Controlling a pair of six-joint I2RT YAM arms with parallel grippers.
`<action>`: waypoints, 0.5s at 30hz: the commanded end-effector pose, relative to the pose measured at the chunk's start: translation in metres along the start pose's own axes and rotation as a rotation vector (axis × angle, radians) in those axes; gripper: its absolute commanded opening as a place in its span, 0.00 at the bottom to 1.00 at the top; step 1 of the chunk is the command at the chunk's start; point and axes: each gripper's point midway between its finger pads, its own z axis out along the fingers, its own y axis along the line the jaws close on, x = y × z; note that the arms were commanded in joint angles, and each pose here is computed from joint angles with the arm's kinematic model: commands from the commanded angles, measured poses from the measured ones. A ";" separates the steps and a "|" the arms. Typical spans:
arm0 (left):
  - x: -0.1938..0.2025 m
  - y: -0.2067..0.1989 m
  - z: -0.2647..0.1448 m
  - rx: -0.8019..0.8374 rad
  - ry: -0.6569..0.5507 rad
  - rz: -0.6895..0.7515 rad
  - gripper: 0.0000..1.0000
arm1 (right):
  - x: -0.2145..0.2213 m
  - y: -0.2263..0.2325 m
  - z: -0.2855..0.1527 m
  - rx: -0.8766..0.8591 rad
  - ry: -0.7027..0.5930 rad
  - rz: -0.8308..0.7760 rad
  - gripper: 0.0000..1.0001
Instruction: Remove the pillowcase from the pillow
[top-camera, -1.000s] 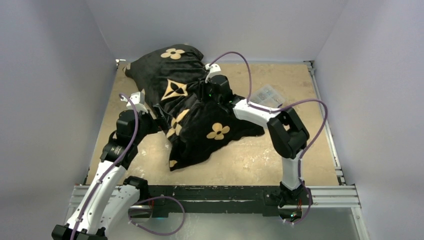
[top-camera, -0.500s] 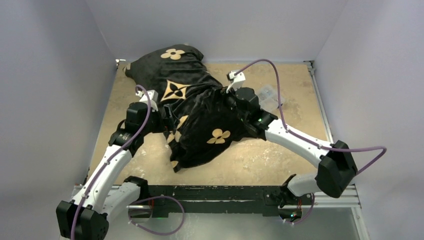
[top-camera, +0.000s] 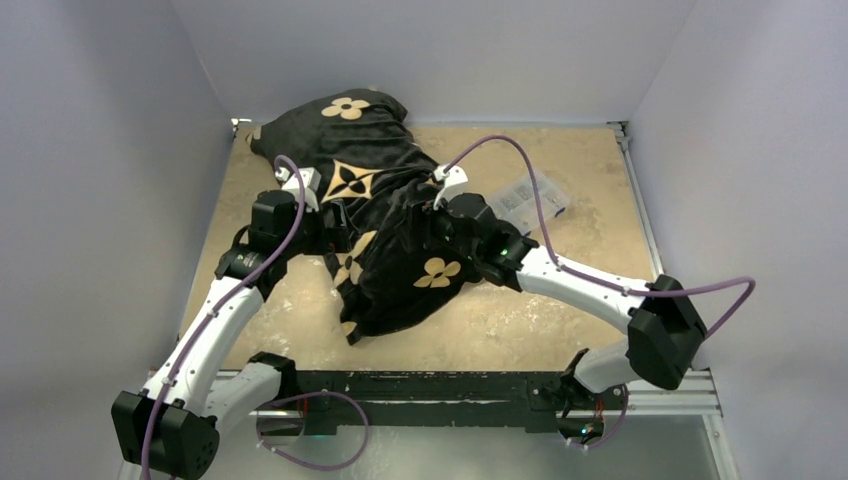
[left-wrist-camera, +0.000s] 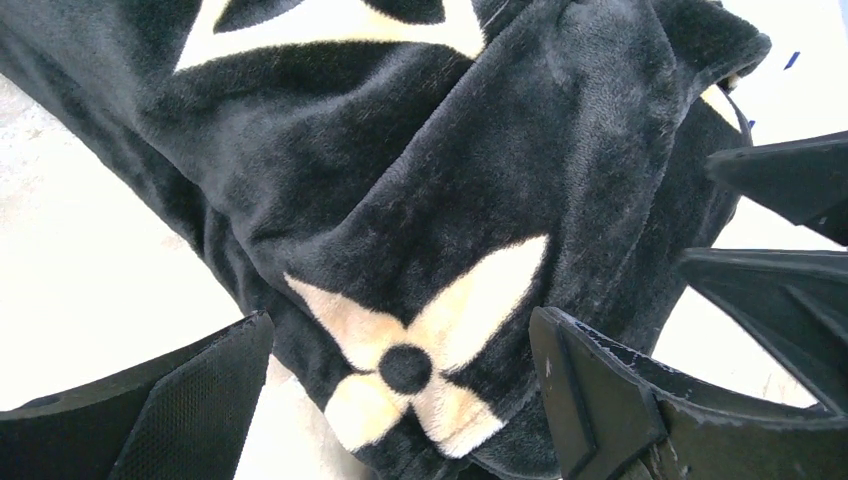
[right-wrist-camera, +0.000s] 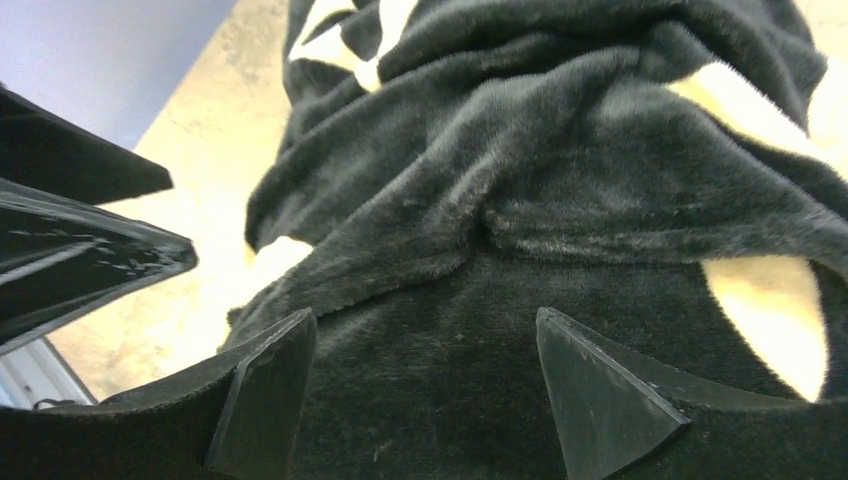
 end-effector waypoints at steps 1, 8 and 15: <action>-0.004 0.005 -0.001 -0.017 -0.026 0.033 0.99 | -0.002 0.000 0.010 0.049 0.007 0.011 0.81; 0.001 0.003 0.002 0.001 -0.008 0.034 0.99 | 0.014 0.007 0.026 0.037 0.040 0.006 0.76; 0.005 0.001 0.003 0.017 0.003 0.033 0.99 | 0.024 0.001 0.028 0.096 0.064 0.025 0.28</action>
